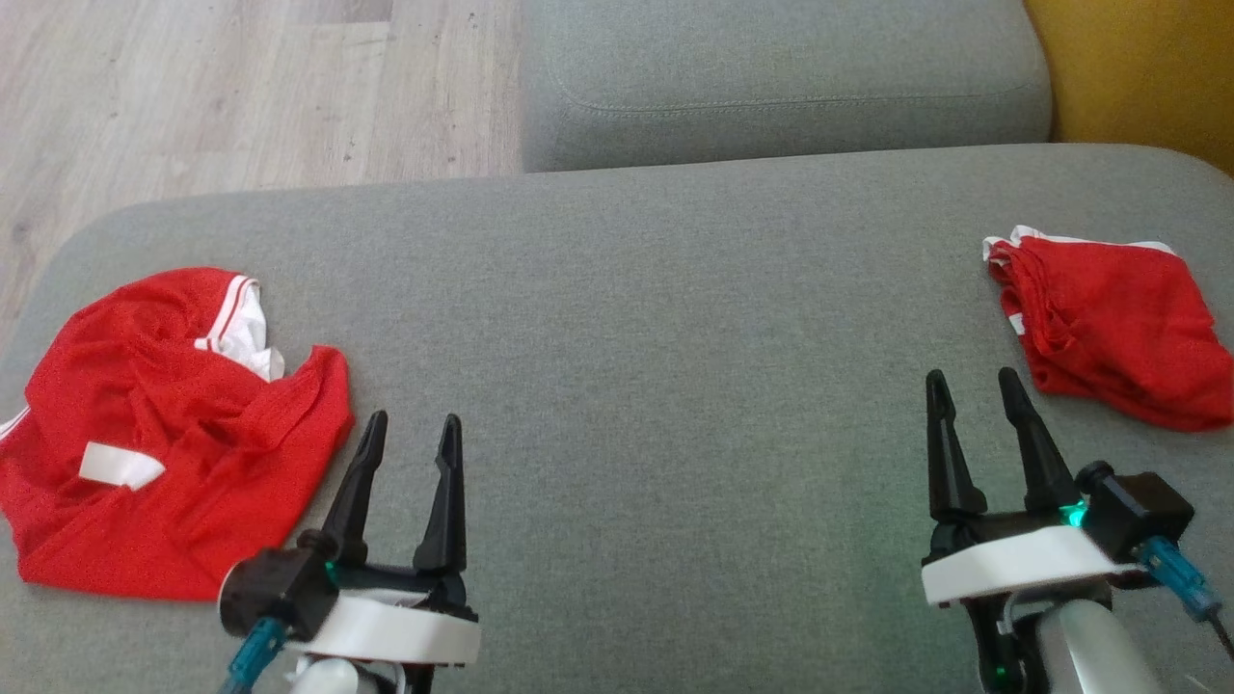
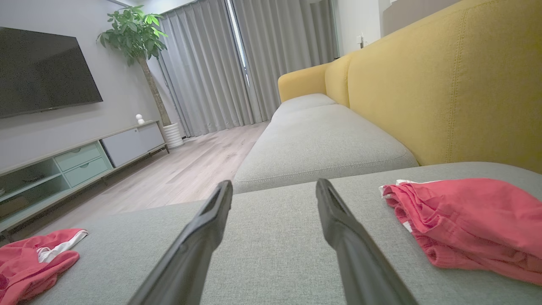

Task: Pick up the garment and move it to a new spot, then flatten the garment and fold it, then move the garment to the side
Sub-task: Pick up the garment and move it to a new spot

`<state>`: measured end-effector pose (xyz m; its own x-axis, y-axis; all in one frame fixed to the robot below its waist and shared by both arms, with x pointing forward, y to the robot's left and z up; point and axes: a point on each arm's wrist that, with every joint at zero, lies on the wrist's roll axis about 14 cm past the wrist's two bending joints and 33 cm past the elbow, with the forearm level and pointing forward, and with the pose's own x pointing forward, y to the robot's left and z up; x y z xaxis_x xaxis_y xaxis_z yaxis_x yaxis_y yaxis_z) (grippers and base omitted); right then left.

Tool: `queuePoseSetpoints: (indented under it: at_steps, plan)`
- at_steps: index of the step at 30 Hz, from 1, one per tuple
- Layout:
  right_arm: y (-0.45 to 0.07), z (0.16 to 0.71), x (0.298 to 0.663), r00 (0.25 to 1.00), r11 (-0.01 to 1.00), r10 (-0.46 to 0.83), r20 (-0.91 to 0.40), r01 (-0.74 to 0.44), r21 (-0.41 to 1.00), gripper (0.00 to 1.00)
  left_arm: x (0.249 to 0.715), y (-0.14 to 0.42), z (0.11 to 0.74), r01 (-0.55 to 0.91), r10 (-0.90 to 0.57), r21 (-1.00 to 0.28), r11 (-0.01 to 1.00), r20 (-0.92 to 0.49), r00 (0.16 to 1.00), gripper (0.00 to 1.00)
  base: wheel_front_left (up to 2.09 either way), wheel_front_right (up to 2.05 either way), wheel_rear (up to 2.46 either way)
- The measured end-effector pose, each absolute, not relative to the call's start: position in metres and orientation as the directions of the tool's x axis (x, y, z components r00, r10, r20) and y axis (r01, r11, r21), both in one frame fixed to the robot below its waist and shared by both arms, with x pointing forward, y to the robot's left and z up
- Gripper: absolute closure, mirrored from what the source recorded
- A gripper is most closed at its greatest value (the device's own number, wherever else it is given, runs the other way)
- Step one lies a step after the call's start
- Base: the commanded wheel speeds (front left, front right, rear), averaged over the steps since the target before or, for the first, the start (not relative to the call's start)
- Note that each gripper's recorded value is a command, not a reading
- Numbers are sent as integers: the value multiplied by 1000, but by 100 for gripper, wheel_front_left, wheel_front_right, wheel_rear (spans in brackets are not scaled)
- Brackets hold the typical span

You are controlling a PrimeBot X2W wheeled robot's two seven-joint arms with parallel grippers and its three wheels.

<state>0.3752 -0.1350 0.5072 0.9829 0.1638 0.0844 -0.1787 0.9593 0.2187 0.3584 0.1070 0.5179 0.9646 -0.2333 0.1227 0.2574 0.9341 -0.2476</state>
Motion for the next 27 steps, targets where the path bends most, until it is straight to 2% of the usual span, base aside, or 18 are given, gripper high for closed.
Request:
queuePoseSetpoints:
  at_steps: [9,18,27]
  plan:
    - [-130,503,375,981,956,179,72,-191,223,0,357,114,515,231,-209,-243,942,112,972,0,0,0,0]
    - [-83,501,377,947,919,315,65,-321,227,0,345,155,515,101,-77,-230,968,111,991,0,0,0,0]
    - [-31,497,369,887,857,460,49,-457,237,0,313,201,509,-57,81,-221,974,99,992,0,0,0,0]
